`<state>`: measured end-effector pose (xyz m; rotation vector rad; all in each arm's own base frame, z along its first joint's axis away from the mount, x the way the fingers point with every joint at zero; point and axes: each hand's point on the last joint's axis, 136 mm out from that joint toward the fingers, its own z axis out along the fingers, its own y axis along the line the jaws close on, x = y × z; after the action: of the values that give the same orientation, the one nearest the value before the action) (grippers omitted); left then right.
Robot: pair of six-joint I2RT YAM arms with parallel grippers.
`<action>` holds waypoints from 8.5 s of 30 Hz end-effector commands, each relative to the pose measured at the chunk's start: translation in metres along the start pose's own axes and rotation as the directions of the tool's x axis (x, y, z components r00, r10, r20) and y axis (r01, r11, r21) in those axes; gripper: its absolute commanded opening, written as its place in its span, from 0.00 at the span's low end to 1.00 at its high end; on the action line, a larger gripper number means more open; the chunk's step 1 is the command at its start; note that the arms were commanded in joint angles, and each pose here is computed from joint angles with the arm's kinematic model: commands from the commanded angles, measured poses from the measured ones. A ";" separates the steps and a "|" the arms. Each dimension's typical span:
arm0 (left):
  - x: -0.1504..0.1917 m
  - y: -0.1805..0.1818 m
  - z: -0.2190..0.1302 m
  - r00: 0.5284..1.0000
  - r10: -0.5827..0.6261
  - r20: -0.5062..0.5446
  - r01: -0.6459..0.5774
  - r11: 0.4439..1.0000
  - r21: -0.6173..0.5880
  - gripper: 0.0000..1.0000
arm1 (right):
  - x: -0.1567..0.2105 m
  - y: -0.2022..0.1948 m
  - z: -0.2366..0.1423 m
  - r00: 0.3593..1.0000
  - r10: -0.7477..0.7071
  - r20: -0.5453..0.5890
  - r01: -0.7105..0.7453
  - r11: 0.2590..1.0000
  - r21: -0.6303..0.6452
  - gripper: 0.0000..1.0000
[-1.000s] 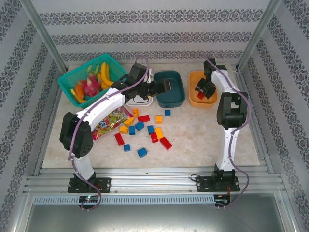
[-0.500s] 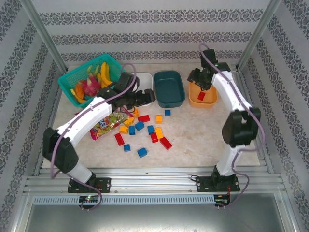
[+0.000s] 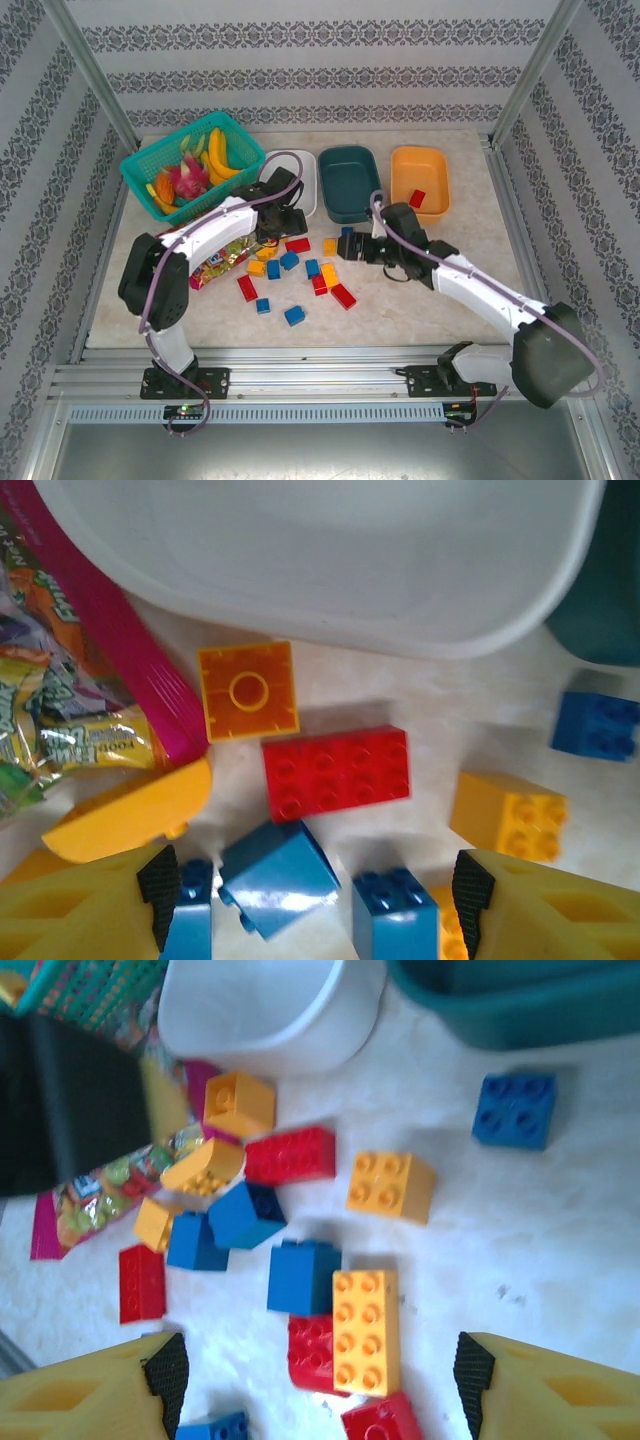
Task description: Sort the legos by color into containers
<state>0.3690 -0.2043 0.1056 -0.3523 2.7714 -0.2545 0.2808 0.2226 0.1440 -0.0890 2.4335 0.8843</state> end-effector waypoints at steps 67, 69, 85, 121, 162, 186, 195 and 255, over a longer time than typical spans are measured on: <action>-0.061 -0.004 -0.052 0.988 -0.062 0.139 0.058 0.998 0.033 0.32 | -0.058 0.039 -0.020 0.978 -0.042 0.206 0.045 0.999 -0.012 0.73; -0.085 -0.011 -0.042 0.990 -0.043 0.133 0.036 0.998 0.051 0.32 | -0.055 0.033 -0.017 0.977 -0.047 0.207 0.043 0.999 0.022 0.73; -0.139 -0.010 0.075 1.000 0.021 -0.004 -0.021 1.000 0.001 0.40 | -0.078 0.015 0.020 0.984 -0.002 0.181 -0.026 0.988 0.153 0.73; -0.054 -0.036 -0.116 0.971 -0.094 0.221 -0.035 0.855 0.517 0.76 | -0.041 -0.091 0.111 0.996 0.037 -0.077 0.007 0.865 0.502 0.61; -0.019 -0.058 -0.133 0.989 -0.105 0.106 0.012 0.760 0.649 0.76 | -0.118 -0.035 0.051 0.999 -0.029 -0.027 0.038 0.893 0.449 0.22; -0.078 -0.066 -0.082 0.988 -0.127 0.088 0.059 0.836 0.546 0.75 | -0.167 -0.121 0.159 0.979 0.133 -0.152 -0.036 0.856 0.515 0.50; -0.067 -0.052 -0.093 0.990 -0.100 0.095 0.039 0.864 0.501 0.75 | -0.228 -0.040 0.085 0.999 -0.023 0.025 0.010 0.908 0.419 0.56; 0.039 0.059 0.052 0.742 0.591 -0.315 -0.601 0.795 0.076 0.38 | -0.005 0.048 0.000 0.997 -0.044 -0.064 0.037 0.993 -0.108 0.62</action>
<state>0.3457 -0.1652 0.0355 0.6632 3.0099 -0.1188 0.2651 0.2577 0.1653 -0.2304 2.4598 0.9892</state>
